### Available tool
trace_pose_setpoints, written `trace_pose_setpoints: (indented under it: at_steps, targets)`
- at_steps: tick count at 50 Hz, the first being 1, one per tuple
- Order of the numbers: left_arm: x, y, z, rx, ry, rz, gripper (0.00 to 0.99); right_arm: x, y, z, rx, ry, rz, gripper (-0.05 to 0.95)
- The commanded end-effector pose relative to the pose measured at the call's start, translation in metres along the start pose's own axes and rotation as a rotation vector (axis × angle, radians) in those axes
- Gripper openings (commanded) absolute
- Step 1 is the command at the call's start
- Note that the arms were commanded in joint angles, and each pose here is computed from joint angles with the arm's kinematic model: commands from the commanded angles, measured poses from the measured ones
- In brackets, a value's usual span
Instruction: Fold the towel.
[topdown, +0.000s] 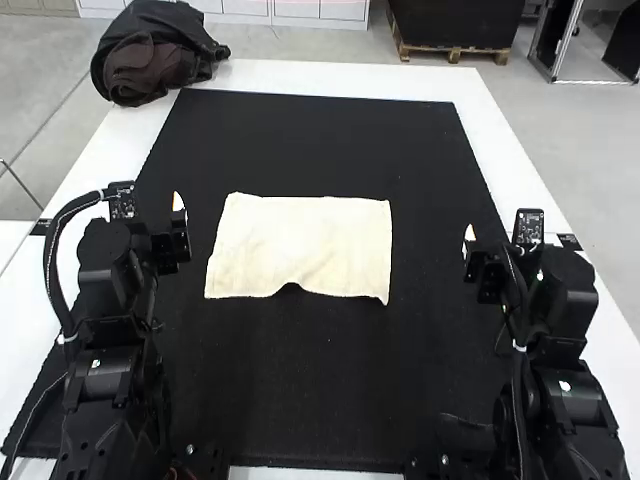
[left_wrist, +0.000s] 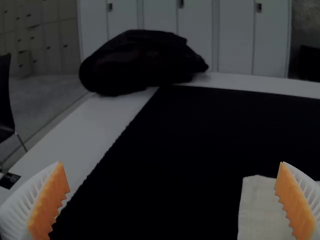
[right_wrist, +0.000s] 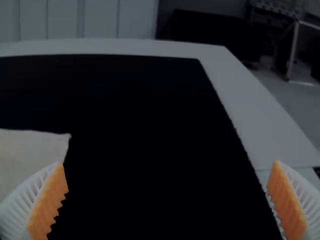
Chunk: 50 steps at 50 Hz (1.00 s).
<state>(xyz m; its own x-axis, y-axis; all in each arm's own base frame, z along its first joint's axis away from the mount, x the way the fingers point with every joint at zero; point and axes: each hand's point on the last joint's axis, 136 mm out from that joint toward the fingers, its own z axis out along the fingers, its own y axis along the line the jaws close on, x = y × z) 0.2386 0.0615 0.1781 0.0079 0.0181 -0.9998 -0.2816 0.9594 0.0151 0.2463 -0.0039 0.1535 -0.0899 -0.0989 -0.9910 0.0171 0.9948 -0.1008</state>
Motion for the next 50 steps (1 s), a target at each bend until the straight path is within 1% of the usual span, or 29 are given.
trace_pose_setpoints:
  at_steps: [1, 21, 23, 25, 27, 28, 29, 30, 31, 33, 36, 37, 39, 42, 47, 50]
  targets:
    - [-0.001, 0.001, 0.000, -0.008, -0.009, -0.006, 0.967, 0.001, 0.005, 0.000, -0.033, -0.004, 0.012, 0.92]
    - [-0.001, 0.002, 0.000, -0.009, -0.009, -0.006, 0.967, 0.001, 0.007, 0.000, -0.043, -0.005, 0.011, 0.92]
    - [-0.003, 0.001, 0.000, -0.006, -0.015, -0.007, 0.967, -0.001, 0.008, 0.000, -0.046, -0.013, -0.003, 0.92]
    - [-0.005, 0.001, 0.000, -0.005, -0.024, -0.008, 0.966, -0.007, 0.007, 0.000, -0.043, -0.039, -0.052, 0.92]
    - [-0.008, 0.000, 0.000, -0.004, -0.037, 0.009, 0.964, -0.011, 0.007, -0.001, -0.040, -0.057, -0.134, 0.92]
    - [-0.009, 0.000, 0.000, -0.003, -0.042, 0.036, 0.962, -0.013, 0.007, -0.001, -0.037, -0.066, -0.179, 0.92]
    - [-0.011, 0.000, -0.001, -0.004, -0.050, 0.076, 0.961, -0.015, 0.007, -0.001, -0.036, -0.074, -0.208, 0.92]
    - [-0.015, 0.000, -0.001, -0.007, -0.065, 0.120, 0.952, -0.017, 0.006, -0.001, -0.032, -0.083, -0.226, 0.91]
    - [-0.017, 0.000, -0.001, -0.008, -0.074, 0.138, 0.949, -0.020, 0.006, -0.001, -0.028, -0.092, -0.235, 0.91]
    - [-0.022, 0.000, -0.001, -0.011, -0.093, 0.152, 0.949, -0.024, 0.005, -0.002, -0.021, -0.108, -0.249, 0.91]
    - [-0.035, 0.000, -0.003, -0.017, -0.148, 0.176, 0.949, -0.031, 0.001, -0.002, -0.004, -0.137, -0.242, 0.91]
    - [-0.039, 0.000, -0.004, -0.016, -0.162, 0.178, 0.949, -0.035, -0.001, -0.003, 0.009, -0.150, -0.240, 0.91]
    - [-0.046, -0.002, -0.005, -0.004, -0.194, 0.176, 0.949, -0.045, -0.005, -0.005, 0.037, -0.188, -0.235, 0.91]
    - [-0.065, -0.003, -0.009, -0.007, -0.271, 0.168, 0.951, -0.076, -0.012, -0.013, 0.080, -0.311, -0.203, 0.90]
    - [-0.100, -0.001, -0.020, -0.019, -0.372, 0.156, 0.951, -0.113, -0.018, -0.026, 0.095, -0.383, -0.169, 0.90]
    - [-0.123, 0.002, -0.026, -0.030, -0.406, 0.150, 0.949, -0.134, -0.020, -0.031, 0.091, -0.403, -0.142, 0.90]
